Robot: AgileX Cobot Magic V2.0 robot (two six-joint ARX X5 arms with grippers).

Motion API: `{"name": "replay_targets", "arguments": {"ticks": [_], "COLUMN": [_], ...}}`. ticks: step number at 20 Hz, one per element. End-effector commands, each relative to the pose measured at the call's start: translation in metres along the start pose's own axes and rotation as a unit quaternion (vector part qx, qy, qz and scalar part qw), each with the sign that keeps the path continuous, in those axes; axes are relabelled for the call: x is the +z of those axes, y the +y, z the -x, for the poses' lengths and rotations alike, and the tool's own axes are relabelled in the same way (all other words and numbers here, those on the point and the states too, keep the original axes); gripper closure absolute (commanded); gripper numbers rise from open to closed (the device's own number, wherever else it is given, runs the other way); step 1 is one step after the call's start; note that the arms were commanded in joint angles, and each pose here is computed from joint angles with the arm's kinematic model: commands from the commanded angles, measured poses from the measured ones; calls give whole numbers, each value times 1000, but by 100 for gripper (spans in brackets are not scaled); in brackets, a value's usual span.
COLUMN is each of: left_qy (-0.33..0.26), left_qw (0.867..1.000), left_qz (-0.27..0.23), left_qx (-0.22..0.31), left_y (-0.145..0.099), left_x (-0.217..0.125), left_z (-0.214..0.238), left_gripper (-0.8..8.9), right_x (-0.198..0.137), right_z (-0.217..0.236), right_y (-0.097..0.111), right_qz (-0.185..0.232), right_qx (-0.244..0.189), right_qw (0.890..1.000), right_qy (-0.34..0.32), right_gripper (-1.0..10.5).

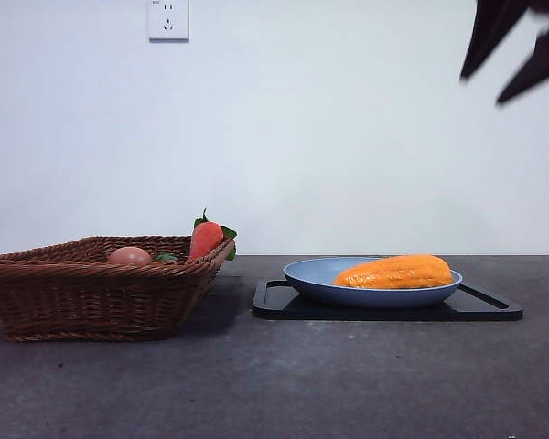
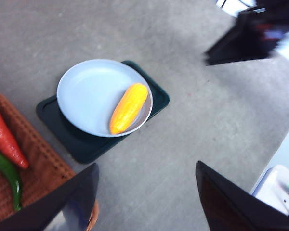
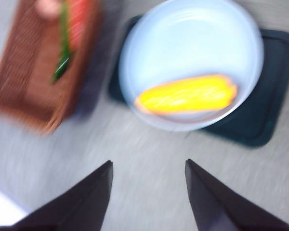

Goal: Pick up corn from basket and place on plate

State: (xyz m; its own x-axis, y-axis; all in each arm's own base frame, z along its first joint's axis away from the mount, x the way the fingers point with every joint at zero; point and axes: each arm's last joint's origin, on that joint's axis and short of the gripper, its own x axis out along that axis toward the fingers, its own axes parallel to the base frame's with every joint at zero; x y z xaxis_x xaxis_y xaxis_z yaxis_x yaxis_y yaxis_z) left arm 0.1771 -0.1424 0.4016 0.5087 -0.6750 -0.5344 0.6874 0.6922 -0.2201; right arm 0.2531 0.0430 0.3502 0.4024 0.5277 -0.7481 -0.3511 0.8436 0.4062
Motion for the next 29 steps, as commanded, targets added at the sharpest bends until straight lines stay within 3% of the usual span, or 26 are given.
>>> {"name": "replay_targets", "arguments": {"ticks": [1,4,7,9,18,24,29], "left_qy": [-2,15,27,37,59,73,90], "left_qw": [1000,1000,999,999,998,997,996], "left_qz": [-19,-17,-16,-13,-12,-6,-2], "left_qx": [3,11,15,16,17,18,19], "left_y": [0,3,5,5,5,13,16], "left_x": [4,0,-2,-4,-9,-27,-35], "left_z": [4,5,6,6,6,-18,-25], "left_gripper": [494,554,704,814,809,809,809], "right_x": [-12,-38,-57,-65,-101,-95,-91], "right_z": [21,42,57,64,39,37,37], "right_y": [26,52,68,73,57,57,58], "right_qz": [53,90,128,140,133,145,125], "right_qx": [-16,-28,-33,-26,-22,-20,-19], "right_qw": [998,995,991,989,991,989,991], "right_qy": [-3,17,26,25,16,-13,-37], "right_gripper": [740,806,941,945,945,945,945]}}
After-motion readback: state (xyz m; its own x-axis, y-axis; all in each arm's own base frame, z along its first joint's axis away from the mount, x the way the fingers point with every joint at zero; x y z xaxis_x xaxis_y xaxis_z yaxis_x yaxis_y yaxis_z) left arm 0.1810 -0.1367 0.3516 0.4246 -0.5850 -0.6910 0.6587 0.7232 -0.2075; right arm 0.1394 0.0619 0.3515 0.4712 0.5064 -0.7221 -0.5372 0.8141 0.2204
